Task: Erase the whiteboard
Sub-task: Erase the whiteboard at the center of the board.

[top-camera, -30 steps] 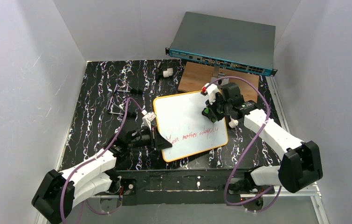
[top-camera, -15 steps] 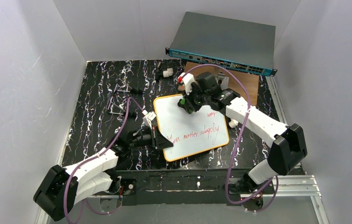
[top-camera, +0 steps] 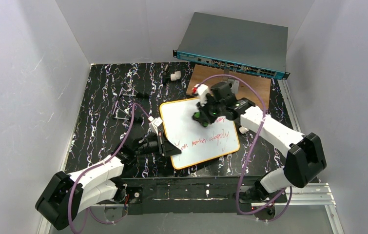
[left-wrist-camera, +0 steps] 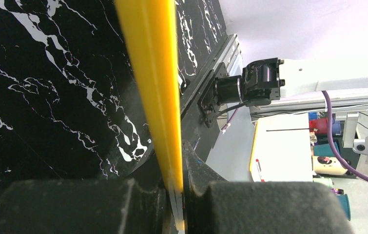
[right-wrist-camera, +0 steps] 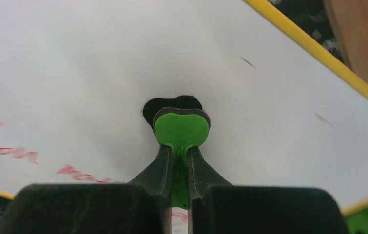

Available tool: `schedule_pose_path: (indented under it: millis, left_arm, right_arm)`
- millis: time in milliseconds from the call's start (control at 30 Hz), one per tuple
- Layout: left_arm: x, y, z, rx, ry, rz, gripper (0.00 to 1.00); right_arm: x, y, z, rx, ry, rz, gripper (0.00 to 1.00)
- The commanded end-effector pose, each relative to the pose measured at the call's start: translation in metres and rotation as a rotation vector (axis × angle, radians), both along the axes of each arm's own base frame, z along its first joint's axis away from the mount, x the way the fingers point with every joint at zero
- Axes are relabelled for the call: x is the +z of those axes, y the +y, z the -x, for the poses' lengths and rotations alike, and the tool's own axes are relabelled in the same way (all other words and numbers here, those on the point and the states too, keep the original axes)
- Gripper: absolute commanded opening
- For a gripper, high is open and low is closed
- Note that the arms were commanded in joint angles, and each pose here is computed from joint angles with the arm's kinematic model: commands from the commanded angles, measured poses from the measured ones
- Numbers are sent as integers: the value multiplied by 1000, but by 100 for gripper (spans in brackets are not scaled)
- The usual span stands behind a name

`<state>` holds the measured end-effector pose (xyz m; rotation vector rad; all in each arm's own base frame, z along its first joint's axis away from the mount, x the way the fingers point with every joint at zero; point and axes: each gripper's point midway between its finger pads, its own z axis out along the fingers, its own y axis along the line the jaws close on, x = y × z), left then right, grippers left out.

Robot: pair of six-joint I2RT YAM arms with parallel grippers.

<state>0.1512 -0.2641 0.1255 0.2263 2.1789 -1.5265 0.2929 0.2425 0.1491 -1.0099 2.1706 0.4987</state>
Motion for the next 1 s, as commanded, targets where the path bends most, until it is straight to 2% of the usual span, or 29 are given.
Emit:
schedule_pose_path:
  millis: [0,67,167,300,433,567,833,900,967]
  left_arm:
    - [56,-12,-8,-49,-244,148,0]
    - [58,-12,-7,-48,-245,153,0]
    - [60,-10,-6,-42,-253,159,0]
    - [60,-8,-3,-34,-262,167,0]
    - [62,-7,-2,-36,-270,172,0]
    - [65,-8,-2,-43,-281,172,0]
    - [68,-6,-4,-27,-293,180,0]
    - [69,-5,-3,-22,-295,182,0]
    - [69,-5,-3,-20,-295,182,0]
  right_arm:
    - [55,83,43,303,-37,-133,1]
    - [63,94,38,277,-47,-125,1]
    - [56,83,-3,98,-98,-50,1]
    - [37,25,-51,-123,-76,-21,1]
    - [20,-33,-70,-241,-79,9,1]
    - [2,-37,-44,-153,-34,-11,1]
    - [19,33,53,307,62,-162,1]
    - [22,33,54,316,44,-146,1]
    - [15,19,35,245,-15,-65,1]
